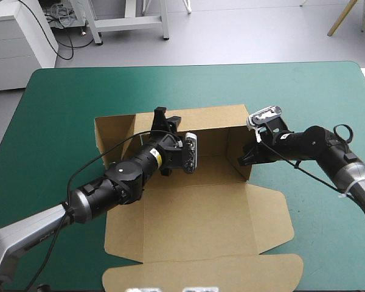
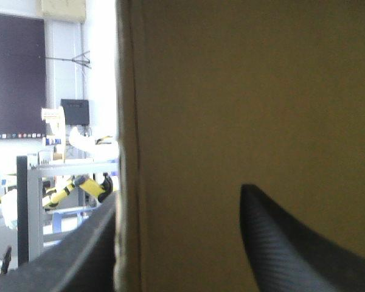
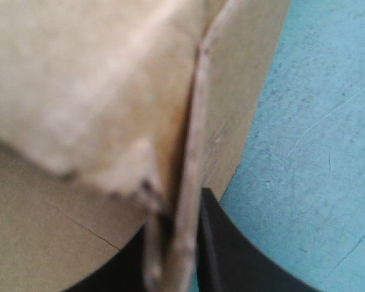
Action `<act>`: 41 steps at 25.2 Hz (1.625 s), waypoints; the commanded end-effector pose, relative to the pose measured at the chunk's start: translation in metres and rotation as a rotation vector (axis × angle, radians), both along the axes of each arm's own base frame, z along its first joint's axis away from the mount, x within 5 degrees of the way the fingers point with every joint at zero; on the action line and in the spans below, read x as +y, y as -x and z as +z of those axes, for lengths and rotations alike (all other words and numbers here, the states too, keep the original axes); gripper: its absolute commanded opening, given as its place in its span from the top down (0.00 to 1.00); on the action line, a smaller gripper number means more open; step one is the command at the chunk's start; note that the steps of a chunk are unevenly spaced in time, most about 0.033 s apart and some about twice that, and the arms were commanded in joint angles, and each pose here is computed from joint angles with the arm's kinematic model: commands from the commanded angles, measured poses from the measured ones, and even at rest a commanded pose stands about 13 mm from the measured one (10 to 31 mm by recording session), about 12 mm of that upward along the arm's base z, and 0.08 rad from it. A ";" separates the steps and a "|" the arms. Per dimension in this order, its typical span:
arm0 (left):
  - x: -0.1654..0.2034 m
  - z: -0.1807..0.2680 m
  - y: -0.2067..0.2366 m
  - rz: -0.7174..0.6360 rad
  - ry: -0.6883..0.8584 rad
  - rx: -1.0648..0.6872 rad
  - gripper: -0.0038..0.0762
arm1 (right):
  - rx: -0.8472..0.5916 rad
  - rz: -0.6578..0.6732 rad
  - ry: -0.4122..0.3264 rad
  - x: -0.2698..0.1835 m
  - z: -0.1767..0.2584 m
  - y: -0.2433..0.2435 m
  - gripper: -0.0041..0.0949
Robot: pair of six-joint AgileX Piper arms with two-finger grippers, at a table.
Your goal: Fold the box
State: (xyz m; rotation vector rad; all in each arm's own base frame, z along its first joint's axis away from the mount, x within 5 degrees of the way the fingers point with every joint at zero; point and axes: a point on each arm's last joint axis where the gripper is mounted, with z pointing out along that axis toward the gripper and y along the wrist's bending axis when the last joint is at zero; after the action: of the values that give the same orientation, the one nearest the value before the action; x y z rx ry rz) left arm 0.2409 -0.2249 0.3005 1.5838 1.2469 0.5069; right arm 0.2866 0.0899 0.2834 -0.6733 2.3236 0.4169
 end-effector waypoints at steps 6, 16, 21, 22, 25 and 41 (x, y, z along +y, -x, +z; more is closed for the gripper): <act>-0.003 0.057 0.050 -0.046 0.117 -0.122 0.16 | 0.001 -0.013 -0.040 0.003 0.016 0.006 0.98; -0.005 0.096 0.122 -0.155 0.238 -0.150 0.19 | 0.003 -0.021 -0.045 0.003 0.016 0.006 0.98; -0.006 0.122 0.130 -0.109 0.416 0.058 0.27 | 0.006 -0.021 -0.046 0.003 0.016 0.006 0.98; -0.006 0.128 0.131 -0.104 0.447 0.085 0.29 | 0.006 -0.021 -0.046 0.003 0.016 0.006 0.98; 0.002 0.159 0.133 -0.048 0.575 0.195 0.52 | 0.007 -0.019 -0.042 0.003 0.016 0.006 0.98; 0.111 0.190 0.086 0.569 0.720 0.325 0.93 | -0.103 -0.034 0.046 -0.006 0.062 0.012 0.98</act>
State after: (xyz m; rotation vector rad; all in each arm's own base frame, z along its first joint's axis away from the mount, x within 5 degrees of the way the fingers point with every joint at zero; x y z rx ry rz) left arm 0.1558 -0.1372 0.4724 0.8075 1.9068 0.1613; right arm 0.2818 0.0874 0.3076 -0.7074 2.3555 0.3436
